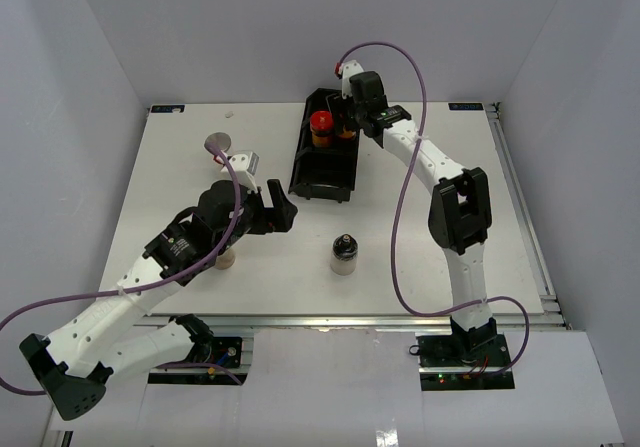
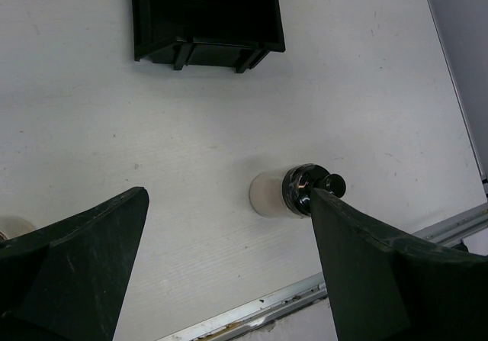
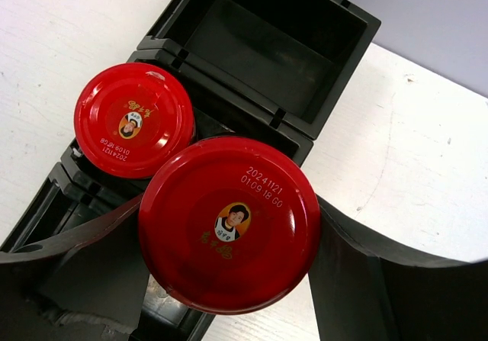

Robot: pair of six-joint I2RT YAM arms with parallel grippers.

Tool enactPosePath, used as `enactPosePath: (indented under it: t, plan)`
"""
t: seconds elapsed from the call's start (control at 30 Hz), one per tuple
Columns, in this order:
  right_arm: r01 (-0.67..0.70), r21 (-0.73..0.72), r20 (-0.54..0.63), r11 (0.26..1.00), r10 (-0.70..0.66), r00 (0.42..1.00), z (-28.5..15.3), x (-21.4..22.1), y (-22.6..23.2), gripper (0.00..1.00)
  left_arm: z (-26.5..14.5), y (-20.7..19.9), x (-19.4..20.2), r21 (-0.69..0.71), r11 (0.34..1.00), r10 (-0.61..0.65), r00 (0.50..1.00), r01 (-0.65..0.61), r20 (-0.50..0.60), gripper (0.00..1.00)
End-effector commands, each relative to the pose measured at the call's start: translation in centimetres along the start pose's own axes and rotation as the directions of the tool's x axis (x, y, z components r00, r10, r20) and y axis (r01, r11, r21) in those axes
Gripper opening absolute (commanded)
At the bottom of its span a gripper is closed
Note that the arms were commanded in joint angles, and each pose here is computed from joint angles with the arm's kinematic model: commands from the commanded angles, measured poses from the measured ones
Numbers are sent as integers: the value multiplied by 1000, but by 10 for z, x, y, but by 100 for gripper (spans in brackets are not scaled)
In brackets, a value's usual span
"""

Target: Organize the condiment bottles

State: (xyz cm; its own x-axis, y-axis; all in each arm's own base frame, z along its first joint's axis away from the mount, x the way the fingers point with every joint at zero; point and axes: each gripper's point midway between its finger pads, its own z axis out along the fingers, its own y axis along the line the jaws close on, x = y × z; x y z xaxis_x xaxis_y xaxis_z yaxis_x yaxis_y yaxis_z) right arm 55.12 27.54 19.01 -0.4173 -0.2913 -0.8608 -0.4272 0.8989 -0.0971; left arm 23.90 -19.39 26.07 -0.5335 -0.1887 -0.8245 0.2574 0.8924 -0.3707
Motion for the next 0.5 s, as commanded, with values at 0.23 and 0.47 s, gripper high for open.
enactPosePath:
  t: [0.23, 0.47]
  plan:
    - [-9, 39, 187, 999, 1, 982, 7, -52, -2, 27, -9, 0, -14, 2, 1000, -10, 999, 10, 42, 98]
    - [-4, 37, 168, 999, -2, 986, 15, -42, 2, 53, -8, 0, -14, -2, 1000, -9, 999, 9, 44, 98]
